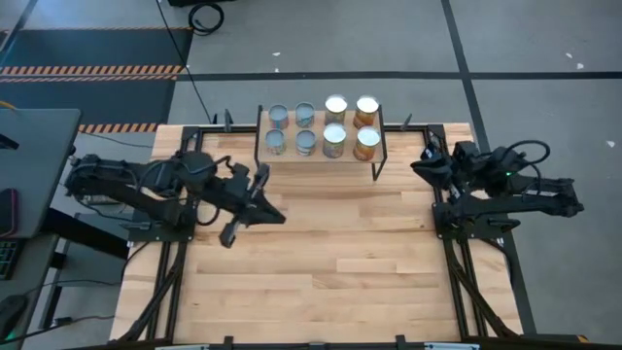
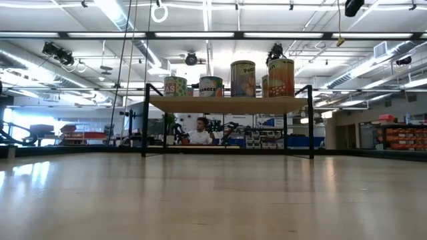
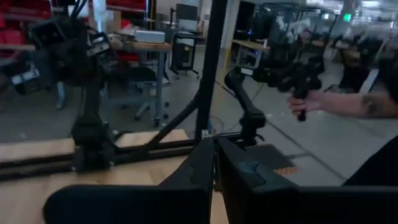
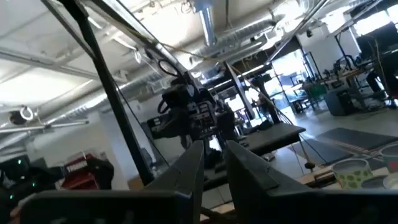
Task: Pick and place cans onto a shelf
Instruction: Return to Home Position
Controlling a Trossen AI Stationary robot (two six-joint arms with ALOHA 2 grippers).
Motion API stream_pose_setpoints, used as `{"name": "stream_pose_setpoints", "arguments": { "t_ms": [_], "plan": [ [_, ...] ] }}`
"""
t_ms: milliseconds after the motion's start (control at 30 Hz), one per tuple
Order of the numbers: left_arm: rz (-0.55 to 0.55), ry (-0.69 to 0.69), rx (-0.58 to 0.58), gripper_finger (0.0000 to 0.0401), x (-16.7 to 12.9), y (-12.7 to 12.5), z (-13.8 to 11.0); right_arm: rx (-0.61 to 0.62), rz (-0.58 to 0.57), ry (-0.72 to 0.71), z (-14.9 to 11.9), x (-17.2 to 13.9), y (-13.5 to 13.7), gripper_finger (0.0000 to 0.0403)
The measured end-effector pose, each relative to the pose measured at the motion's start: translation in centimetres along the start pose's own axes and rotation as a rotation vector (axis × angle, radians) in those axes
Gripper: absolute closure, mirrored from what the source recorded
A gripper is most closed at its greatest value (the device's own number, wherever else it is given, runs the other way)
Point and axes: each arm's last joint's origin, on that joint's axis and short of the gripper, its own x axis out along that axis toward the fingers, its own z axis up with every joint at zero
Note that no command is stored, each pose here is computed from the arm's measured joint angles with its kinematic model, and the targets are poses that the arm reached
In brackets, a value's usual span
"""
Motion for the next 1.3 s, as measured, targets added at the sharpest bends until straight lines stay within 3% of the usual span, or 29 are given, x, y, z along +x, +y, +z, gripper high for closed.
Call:
{"name": "stream_pose_setpoints", "arguments": {
  "t_ms": [133,233,433,633,800,900,1067,1167,1300],
  "plan": [
    [0.061,0.003,-0.044,0.0377,-1.1,0.5,-0.6,-0.013,-0.070,-0.036,0.0,0.0,-0.3,0.0328],
    [0.087,0.039,-0.156,0.0377,-1.3,0.7,-1.3,-0.008,-0.161,-0.079,0.1,-0.1,-0.6,0.0328],
    [0.134,0.000,-0.141,0.0372,-0.7,1.1,-2.9,0.022,-0.250,-0.208,1.0,-0.6,-0.6,0.0329],
    [0.150,-0.059,-0.084,0.0375,-0.5,1.6,-3.6,-0.120,-0.177,-0.229,1.8,-2.1,0.1,0.0329],
    [0.226,-0.063,-0.189,0.0376,-0.5,2.0,-3.8,-0.230,-0.202,-0.162,1.4,-3.6,0.1,0.0329],
    [0.244,-0.057,-0.187,0.0376,-0.5,2.0,-3.9,-0.333,-0.182,-0.073,0.8,-4.3,0.0,0.0329],
    [0.305,0.137,-0.249,0.0376,-1.7,2.3,-5.9,-0.396,0.016,0.145,-1.1,-4.7,-0.1,0.0329],
    [0.290,0.099,-0.245,0.0376,-2.6,2.0,-7.3,-0.390,0.144,0.167,-2.5,-4.3,-0.3,0.0329],
    [0.254,0.004,-0.168,0.0376,-4.9,1.4,-9.4,-0.392,0.152,0.151,-5.3,-3.9,-1.7,0.0329]
  ]
}}
